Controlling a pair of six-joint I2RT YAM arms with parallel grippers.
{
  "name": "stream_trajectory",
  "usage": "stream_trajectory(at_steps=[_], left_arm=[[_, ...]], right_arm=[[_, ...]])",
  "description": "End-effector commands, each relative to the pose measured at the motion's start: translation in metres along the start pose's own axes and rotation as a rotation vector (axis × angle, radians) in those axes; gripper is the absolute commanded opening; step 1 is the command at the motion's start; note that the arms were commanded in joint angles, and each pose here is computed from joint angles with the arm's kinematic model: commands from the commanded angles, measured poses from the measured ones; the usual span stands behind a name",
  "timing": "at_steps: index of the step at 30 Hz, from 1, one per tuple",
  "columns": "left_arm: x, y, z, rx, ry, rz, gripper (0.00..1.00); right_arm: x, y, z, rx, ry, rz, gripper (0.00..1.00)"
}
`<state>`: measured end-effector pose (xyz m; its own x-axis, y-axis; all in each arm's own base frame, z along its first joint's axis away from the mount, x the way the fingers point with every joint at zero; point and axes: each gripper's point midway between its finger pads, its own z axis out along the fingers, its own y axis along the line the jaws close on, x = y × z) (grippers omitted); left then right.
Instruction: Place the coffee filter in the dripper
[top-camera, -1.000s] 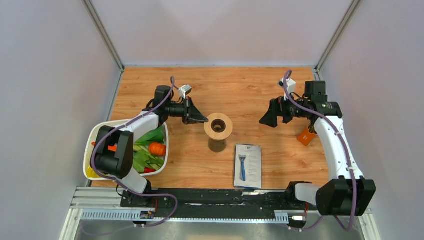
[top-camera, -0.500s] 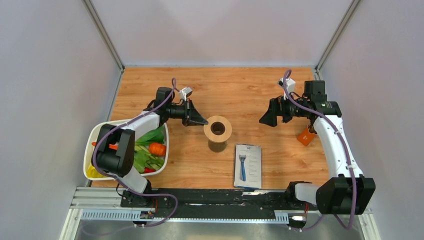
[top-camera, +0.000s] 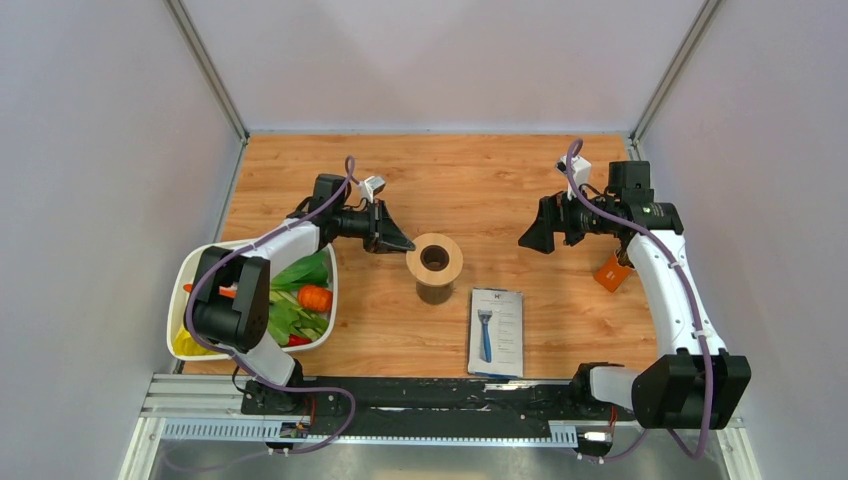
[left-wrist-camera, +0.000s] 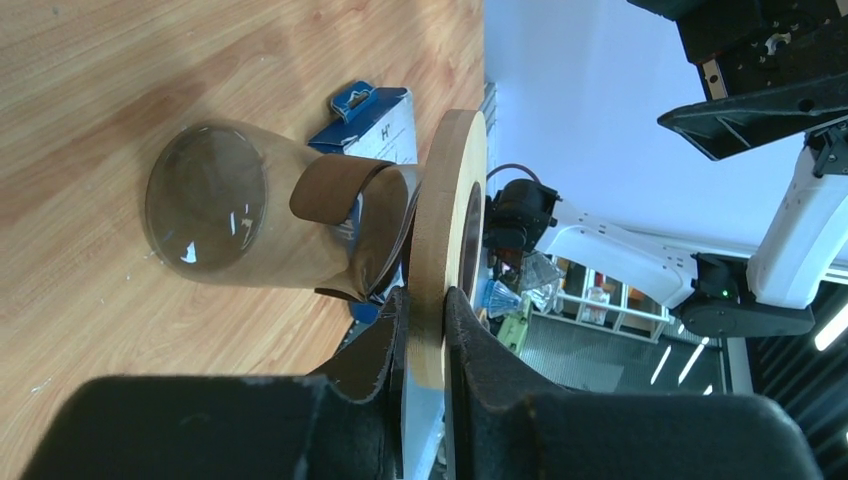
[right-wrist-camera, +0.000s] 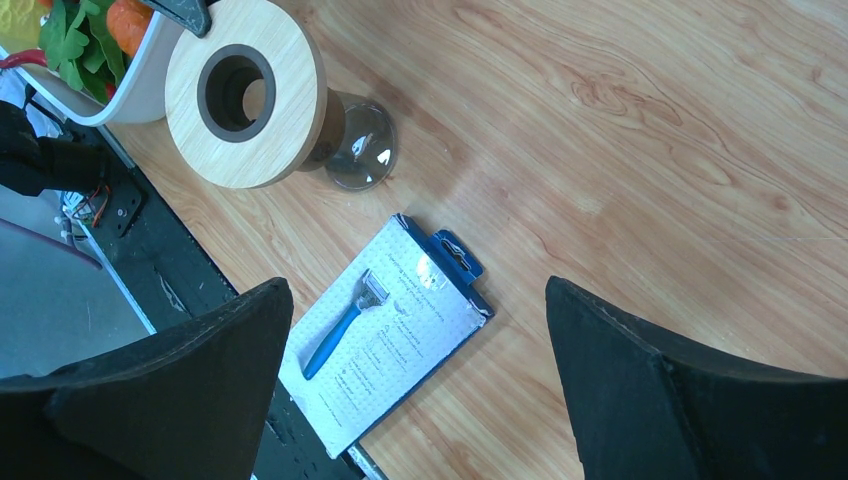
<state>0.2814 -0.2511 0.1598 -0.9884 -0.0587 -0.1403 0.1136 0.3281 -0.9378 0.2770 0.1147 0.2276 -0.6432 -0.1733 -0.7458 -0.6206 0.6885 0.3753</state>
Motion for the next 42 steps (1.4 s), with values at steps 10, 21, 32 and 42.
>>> stream_trajectory(at_steps=[10,21,32,42], left_arm=[[-0.015,-0.006,-0.005,-0.050,-0.045,0.107,0.52],[-0.019,-0.004,-0.043,-0.246,-0.171,0.224,0.68],[-0.002,0.011,-0.107,-0.529,0.137,0.948,0.56],[0.011,0.014,-0.075,-0.556,0.217,1.112,0.55]], right_arm=[[-0.004,0.002,0.001,-0.010,-0.023,-0.018,1.00],[-0.005,0.004,-0.001,-0.005,-0.030,-0.026,1.00],[-0.004,0.008,-0.002,-0.020,-0.036,-0.031,1.00],[-0.004,0.009,-0.005,-0.010,-0.041,-0.036,1.00]])
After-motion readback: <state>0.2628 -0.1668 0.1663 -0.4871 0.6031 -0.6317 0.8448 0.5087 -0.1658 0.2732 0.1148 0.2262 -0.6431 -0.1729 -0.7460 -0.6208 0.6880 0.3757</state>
